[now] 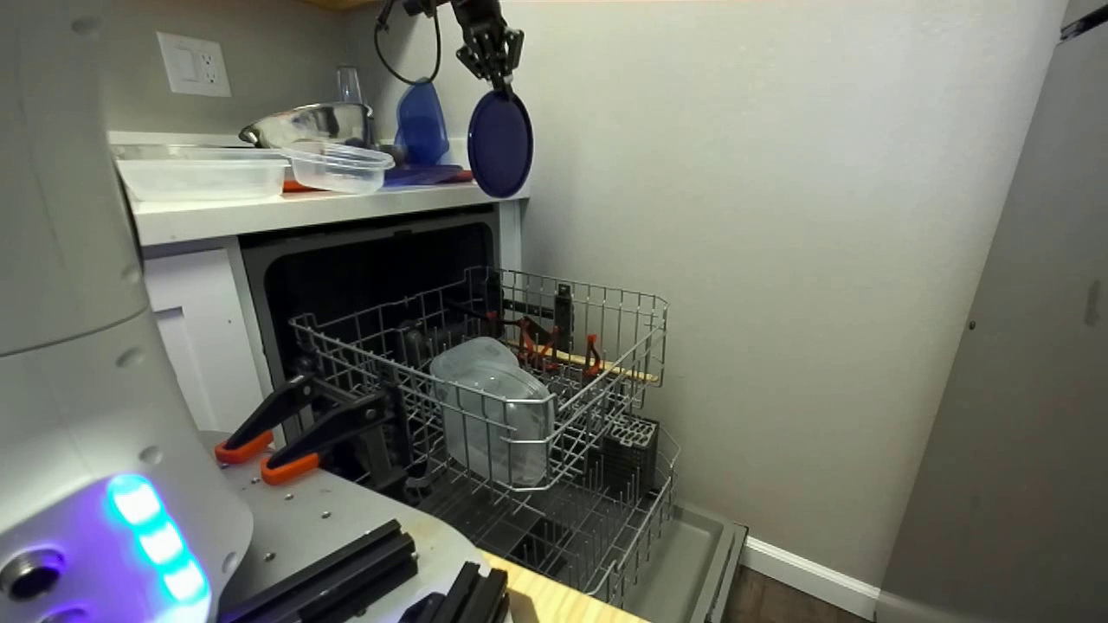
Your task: Put the purple lid in the dishwasher
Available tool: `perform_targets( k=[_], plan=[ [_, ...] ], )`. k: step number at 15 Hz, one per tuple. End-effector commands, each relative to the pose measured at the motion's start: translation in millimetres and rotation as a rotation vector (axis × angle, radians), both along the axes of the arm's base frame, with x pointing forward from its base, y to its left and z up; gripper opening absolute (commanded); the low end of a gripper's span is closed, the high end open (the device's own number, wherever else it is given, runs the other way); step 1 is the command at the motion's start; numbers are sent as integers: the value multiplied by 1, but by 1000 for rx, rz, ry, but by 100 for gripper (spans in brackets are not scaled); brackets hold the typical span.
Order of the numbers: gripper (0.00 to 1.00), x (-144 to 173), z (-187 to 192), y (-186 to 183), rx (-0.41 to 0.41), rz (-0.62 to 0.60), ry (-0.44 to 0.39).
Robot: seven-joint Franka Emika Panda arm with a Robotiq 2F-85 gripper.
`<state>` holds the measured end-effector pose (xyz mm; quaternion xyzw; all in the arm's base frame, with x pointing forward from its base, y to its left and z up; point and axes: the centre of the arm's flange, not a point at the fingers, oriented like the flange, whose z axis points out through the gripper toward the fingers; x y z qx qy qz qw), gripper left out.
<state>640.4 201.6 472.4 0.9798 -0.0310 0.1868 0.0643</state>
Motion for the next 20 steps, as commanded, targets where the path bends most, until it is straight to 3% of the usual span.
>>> perform_targets(
  k=[1,4,8,15,20],
  plan=[
    [7,-12,-59,-5,5,-50,205],
    [7,-15,-104,0,41,-81,373],
    [7,-18,-148,10,98,-94,501],
    [7,-7,-194,31,190,12,518],
    [7,14,-208,37,183,57,405]
  ],
)
